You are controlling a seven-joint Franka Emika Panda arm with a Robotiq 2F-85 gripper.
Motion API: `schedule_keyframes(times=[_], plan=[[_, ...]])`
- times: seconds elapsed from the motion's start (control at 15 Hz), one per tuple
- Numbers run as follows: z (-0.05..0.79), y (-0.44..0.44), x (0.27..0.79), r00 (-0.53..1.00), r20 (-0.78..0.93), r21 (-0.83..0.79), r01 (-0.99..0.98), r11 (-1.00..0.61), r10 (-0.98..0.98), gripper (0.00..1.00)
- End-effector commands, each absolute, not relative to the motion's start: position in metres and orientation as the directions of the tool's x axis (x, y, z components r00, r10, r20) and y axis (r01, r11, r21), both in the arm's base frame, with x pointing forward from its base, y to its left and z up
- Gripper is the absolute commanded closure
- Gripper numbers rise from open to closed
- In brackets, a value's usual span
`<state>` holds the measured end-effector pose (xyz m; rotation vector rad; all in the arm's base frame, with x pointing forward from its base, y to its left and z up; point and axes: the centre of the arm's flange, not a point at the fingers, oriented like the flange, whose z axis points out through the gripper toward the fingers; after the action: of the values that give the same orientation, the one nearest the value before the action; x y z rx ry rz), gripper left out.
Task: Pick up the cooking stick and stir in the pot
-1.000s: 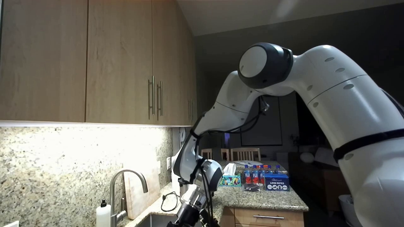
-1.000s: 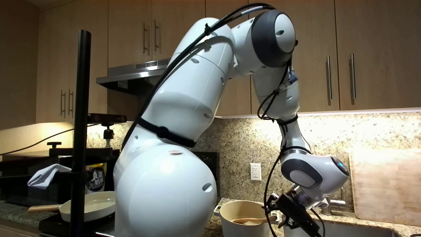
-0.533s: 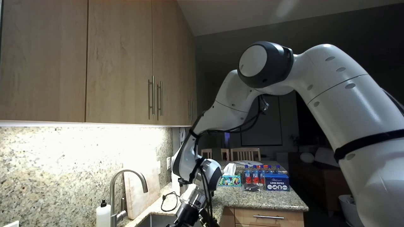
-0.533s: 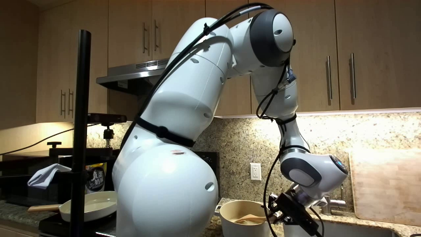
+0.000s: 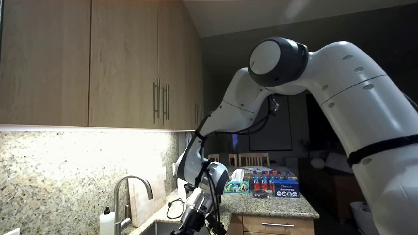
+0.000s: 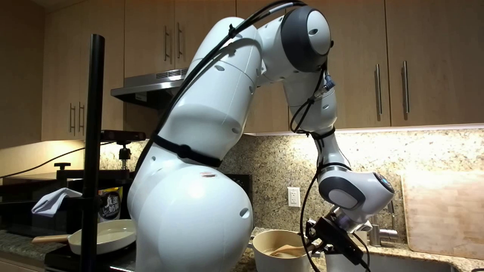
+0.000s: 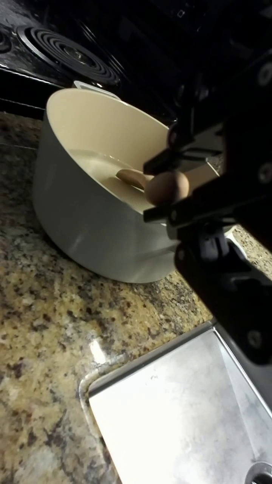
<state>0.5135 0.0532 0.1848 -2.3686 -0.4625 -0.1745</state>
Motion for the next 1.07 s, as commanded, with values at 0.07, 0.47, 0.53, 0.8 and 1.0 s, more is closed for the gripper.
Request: schedule_keyframes(times=[0.07,0.47,0.53,0.8,1.0], plan=[[0.22,0.059,0.494,0.932,0.17,-0.558,0.359,-0.748,0.321,0.91],[0.277,0.078,0.493,0.95,0.066,-0.407,0.304,-0.861,0.304,0.91],[0.288,0.081,0.494,0.951,0.054,-0.374,0.301,-0.877,0.304,0.9],[0.326,0.085,0.51,0.965,0.025,-0.241,0.26,-0.935,0.262,0.89],[0.346,0.096,0.525,0.972,0.016,-0.156,0.234,-0.96,0.235,0.89]])
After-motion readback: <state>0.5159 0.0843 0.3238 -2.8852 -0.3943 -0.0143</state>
